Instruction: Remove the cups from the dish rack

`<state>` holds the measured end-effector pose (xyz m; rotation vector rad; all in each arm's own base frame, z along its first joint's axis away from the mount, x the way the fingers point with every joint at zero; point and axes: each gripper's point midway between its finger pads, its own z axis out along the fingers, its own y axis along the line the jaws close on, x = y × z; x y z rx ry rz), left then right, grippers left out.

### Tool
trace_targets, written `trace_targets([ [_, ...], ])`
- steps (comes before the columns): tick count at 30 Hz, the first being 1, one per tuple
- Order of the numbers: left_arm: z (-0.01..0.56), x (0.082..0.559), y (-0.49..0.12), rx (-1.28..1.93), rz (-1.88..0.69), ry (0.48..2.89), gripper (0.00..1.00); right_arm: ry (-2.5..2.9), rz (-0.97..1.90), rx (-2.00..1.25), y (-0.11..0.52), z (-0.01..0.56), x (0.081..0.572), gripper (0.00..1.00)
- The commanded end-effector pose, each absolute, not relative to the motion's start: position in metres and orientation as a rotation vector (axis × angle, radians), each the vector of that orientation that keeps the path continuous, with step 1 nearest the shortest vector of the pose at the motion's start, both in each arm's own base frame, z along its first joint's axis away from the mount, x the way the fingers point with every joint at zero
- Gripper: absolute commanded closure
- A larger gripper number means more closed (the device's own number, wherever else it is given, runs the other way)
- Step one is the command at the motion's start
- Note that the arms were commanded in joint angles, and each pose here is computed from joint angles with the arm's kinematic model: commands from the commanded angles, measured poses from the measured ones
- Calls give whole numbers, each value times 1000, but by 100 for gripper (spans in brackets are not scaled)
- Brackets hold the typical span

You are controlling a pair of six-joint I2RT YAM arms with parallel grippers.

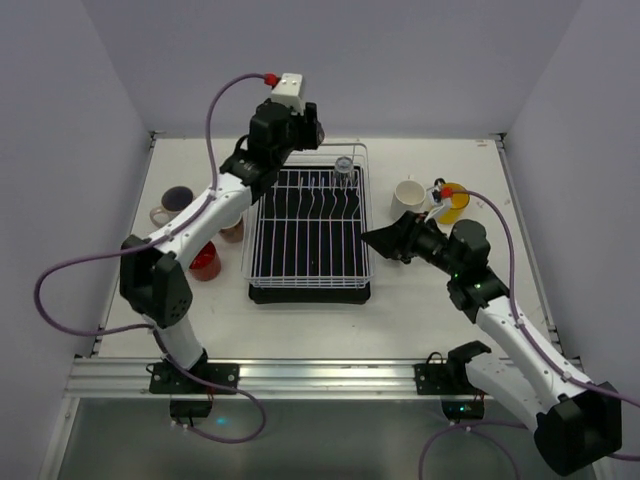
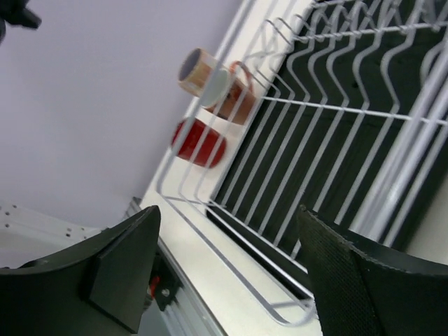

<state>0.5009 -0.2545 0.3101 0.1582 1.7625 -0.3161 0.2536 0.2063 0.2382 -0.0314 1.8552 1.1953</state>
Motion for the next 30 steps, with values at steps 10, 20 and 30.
trace_targets([
  [10,395,335,-270,-20,-1229,1544,83,1503,1386,-184,243,332,236,16],
  [20,384,269,-272,-43,-1540,1472,85,1459,1413,-276,278,350,230,24],
  [30,356,245,-282,-43,-1713,1512,88,1439,1447,-304,298,363,229,33],
])
